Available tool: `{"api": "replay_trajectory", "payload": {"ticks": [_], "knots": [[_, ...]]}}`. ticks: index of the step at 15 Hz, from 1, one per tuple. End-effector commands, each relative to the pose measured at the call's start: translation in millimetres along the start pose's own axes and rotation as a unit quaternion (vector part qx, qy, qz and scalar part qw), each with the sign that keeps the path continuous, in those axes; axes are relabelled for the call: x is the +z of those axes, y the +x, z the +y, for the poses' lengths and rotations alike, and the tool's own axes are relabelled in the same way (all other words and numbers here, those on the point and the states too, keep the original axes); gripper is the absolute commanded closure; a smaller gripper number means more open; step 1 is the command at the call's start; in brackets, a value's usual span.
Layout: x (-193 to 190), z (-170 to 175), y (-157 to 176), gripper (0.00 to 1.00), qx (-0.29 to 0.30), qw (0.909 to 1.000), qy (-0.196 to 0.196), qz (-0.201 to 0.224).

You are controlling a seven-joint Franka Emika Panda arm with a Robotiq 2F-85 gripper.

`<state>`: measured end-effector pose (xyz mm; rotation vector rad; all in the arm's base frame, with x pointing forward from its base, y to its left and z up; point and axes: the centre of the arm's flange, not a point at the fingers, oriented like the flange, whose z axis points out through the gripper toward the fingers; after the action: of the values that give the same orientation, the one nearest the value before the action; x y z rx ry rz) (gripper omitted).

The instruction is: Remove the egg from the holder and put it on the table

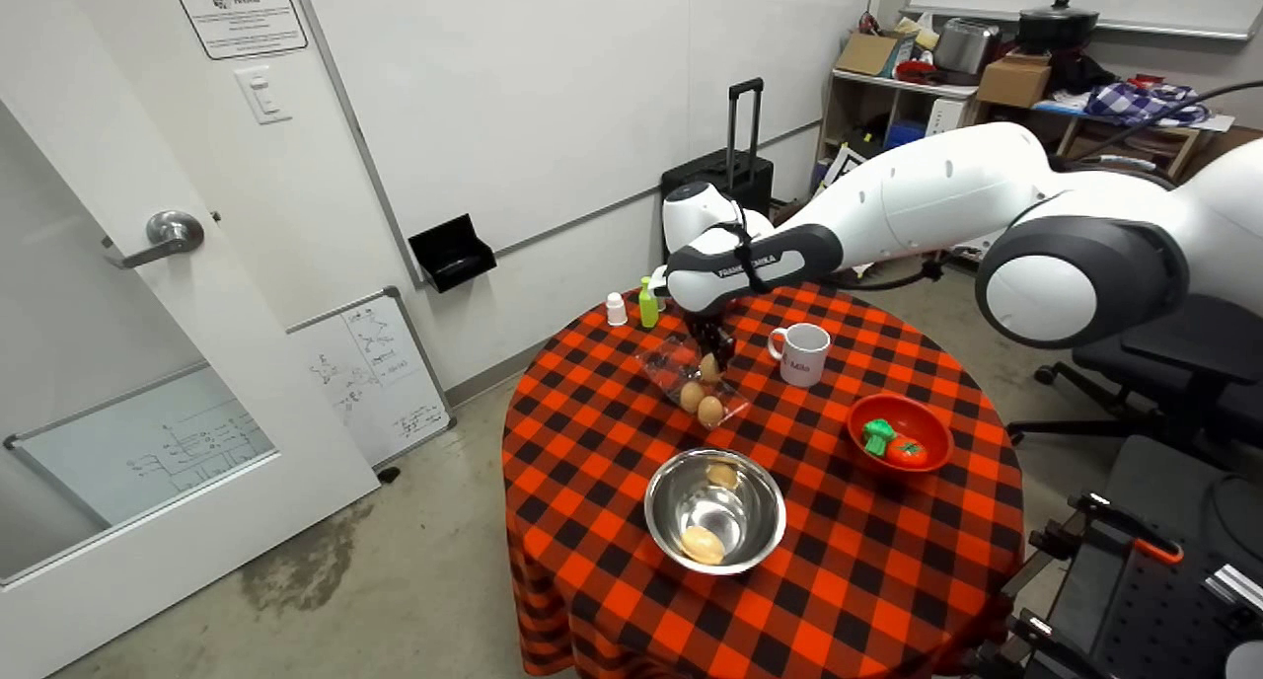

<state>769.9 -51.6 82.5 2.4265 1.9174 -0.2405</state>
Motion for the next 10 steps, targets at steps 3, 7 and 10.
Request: {"api": "replay_trajectory", "payload": {"ticks": [3, 7, 10], "knots": [[-25, -26, -16, 0.78, 0.041, 0.9991, -0.002, 0.007], [-31, -43, -36, 0.78, 0.092, 0.9956, 0.010, -0.010], [-33, -67, -43, 0.78, 0.120, 0.9919, 0.034, -0.020]]}}
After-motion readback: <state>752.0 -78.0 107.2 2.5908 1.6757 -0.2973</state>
